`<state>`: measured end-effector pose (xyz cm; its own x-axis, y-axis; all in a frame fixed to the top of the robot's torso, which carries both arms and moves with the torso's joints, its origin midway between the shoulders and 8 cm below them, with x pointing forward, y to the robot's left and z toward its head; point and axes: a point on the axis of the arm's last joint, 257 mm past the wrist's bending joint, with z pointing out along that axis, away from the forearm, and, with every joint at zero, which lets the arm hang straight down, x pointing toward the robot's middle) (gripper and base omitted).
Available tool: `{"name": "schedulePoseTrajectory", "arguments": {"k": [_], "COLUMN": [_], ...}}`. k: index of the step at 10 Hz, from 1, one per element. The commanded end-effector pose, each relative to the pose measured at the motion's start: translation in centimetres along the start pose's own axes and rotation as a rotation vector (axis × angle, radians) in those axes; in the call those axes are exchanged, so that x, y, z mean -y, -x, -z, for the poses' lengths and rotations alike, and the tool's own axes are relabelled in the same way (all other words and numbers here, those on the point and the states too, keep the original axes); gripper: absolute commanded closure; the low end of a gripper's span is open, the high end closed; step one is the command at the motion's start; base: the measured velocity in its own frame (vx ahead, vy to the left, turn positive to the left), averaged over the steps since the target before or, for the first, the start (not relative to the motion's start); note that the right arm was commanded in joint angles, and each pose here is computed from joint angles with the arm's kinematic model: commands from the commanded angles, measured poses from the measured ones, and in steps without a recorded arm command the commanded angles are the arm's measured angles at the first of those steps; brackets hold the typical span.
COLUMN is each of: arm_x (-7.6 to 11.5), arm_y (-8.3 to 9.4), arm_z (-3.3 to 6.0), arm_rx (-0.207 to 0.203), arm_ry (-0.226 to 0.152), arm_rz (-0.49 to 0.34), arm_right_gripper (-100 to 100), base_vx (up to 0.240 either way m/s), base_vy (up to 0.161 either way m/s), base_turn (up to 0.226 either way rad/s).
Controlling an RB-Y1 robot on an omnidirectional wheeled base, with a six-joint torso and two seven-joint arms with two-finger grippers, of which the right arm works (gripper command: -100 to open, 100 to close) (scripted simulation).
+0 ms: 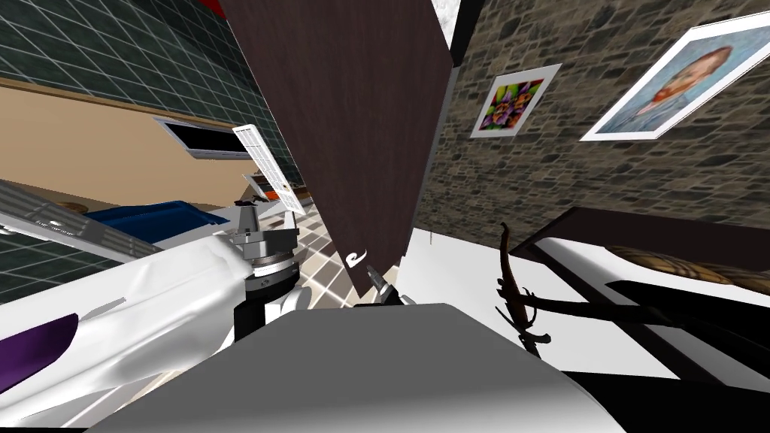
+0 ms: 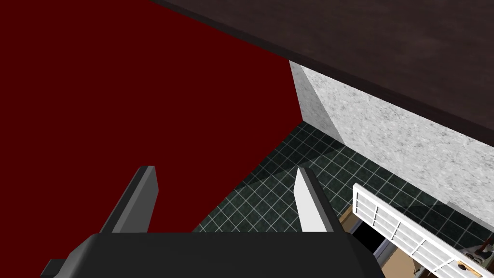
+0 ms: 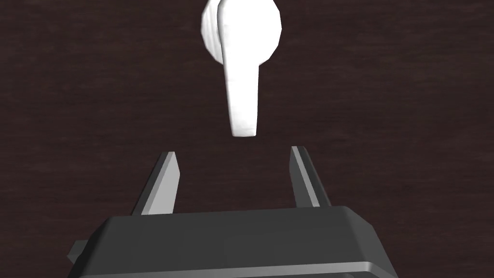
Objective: Push the door open
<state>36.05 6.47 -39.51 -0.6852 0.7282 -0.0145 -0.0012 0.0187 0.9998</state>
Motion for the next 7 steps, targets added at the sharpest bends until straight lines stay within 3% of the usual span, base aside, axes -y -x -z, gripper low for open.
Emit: {"name": "schedulePoseTrajectory", "arguments": {"k": [1,3,5,7], "arm_x": [-0.03,-0.16,0.08,0.13], "arm_y": [0.51,0.45,1.04,1.32], "arm_z": [0.04,-0.12,0.11,0.11], "arm_rx": [0.018,0.023,0.030,0.035], "arm_ry": [0.004,0.007,0.002,0.001], "arm_rz": [-0.004,-0.009,-0.001,0.002], "arm_right_gripper": [-100,-100,-100,-100], "base_vx": [-0.189,-0.148,0.075,0.181], "base_vy": [-0.011,-0.012,0.094,0.145], "base_turn": [-0.097,-0.068,0.027,0.022]}}
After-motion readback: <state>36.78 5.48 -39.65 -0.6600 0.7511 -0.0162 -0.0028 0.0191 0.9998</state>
